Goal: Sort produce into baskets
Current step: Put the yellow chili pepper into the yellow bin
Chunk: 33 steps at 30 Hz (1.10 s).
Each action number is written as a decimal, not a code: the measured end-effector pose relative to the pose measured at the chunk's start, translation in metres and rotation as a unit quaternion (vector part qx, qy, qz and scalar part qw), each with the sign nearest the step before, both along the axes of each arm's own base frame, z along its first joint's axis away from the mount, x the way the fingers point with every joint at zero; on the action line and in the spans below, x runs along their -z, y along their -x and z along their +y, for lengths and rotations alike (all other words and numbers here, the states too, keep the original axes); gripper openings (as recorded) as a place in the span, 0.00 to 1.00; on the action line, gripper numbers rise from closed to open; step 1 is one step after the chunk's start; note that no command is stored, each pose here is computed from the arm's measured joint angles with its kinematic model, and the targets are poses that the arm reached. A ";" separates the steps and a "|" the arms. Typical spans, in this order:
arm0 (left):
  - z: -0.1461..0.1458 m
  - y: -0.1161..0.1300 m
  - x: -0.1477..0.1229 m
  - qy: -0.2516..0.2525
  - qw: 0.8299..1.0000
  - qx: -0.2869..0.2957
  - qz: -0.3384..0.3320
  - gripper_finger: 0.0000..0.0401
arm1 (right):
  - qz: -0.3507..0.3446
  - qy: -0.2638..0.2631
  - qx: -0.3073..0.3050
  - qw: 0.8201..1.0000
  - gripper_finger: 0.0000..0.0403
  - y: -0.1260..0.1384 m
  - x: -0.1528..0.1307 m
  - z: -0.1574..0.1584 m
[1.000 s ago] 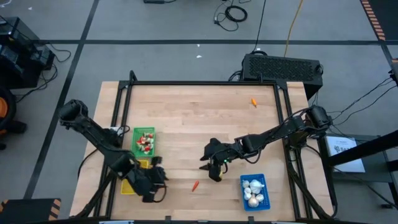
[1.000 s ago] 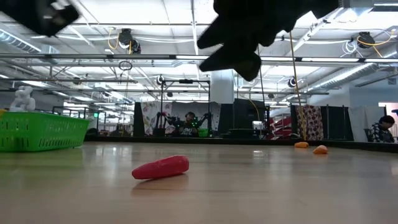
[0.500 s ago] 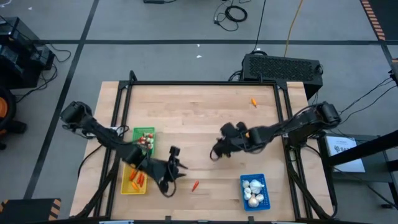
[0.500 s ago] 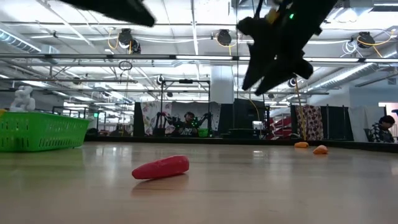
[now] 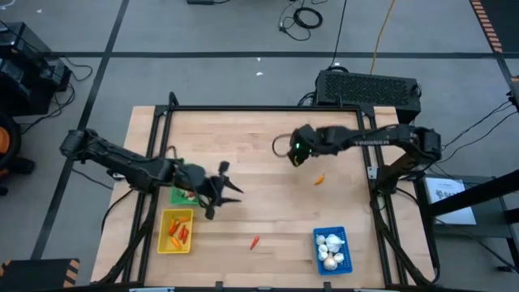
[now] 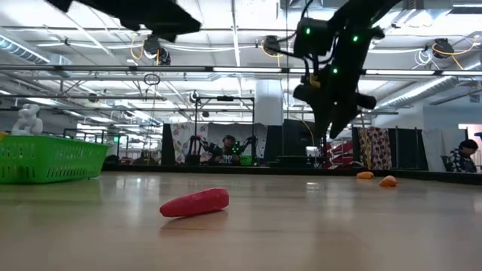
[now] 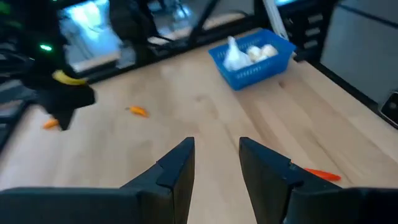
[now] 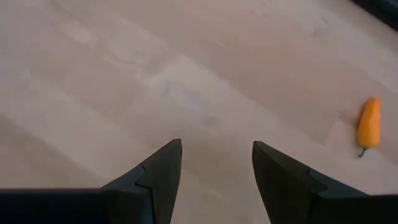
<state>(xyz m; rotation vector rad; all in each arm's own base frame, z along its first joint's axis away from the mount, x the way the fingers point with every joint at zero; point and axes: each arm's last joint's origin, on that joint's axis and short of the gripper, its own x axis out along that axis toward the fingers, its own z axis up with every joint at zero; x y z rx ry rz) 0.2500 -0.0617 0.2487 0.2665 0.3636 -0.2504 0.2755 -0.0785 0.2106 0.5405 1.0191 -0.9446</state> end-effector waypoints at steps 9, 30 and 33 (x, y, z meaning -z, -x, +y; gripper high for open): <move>0.018 0.049 -0.015 0.013 0.997 -0.022 -0.068 0.34 | 0.029 -0.005 0.059 0.998 0.46 0.028 0.001 -0.064; 0.027 0.083 -0.010 0.024 0.995 -0.042 -0.089 0.34 | 0.042 -0.016 0.216 0.975 0.46 0.097 0.054 -0.111; 0.027 0.083 -0.010 0.025 0.995 -0.042 -0.089 0.34 | 0.031 -0.018 0.215 0.976 0.46 0.099 0.060 -0.111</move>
